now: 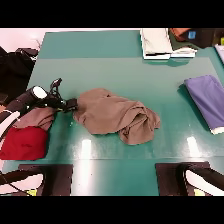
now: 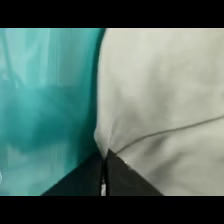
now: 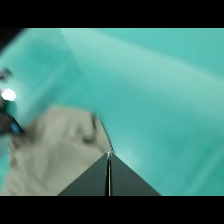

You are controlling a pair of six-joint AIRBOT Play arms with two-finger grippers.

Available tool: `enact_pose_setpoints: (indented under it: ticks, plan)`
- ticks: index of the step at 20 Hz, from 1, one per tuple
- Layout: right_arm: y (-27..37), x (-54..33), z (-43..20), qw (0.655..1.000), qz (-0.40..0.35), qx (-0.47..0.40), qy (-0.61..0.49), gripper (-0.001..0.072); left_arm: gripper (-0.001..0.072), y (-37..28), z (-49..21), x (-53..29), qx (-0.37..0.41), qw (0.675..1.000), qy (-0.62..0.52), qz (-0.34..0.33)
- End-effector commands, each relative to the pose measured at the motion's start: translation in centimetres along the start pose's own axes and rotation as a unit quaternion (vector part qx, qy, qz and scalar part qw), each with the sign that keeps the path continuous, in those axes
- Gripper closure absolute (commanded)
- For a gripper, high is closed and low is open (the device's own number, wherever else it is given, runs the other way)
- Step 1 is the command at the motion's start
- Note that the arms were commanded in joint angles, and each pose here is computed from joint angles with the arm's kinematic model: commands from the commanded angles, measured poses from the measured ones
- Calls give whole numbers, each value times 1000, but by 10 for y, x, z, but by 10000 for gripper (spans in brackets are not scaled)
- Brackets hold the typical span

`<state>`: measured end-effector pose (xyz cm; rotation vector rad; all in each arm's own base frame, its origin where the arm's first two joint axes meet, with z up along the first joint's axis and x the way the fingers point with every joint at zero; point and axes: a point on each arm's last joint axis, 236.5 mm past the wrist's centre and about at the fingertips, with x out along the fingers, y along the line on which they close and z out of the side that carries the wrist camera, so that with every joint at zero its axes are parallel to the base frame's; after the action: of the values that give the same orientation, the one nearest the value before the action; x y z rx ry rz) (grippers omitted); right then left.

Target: Fold the shirts.

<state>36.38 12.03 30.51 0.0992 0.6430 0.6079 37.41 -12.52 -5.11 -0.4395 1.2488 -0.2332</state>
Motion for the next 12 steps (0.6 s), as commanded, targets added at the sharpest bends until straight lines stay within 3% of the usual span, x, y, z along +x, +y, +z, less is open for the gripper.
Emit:
enact_pose_setpoints:
  ticks: [1, 3, 4, 5, 6, 9, 12]
  plan:
    - [-58, 3, -76, 991, -35, 103, 80, 697, 683, -25, 35, -29, 36, 998, -51, -16]
    - [-97, 15, -143, 971, -55, 199, 120, 694, 683, -39, 53, -47, 58, 995, -80, -25]
    - [-112, 24, -184, 955, -61, 252, 142, 599, 683, -43, 58, -52, 61, 994, -87, -27]
    - [-121, 32, -223, 938, -63, 298, 163, 359, 683, -44, 58, -54, 62, 994, -86, -28]
    - [-124, 42, -263, 920, -62, 339, 185, 282, 683, -44, 56, -53, 62, 994, -83, -28]
    - [-113, 74, -346, 883, -47, 397, 245, 283, 683, -43, 55, -53, 63, 995, -79, -28]
    - [-97, 101, -383, 866, -31, 402, 297, 282, 683, -43, 55, -53, 63, 995, -79, -27]
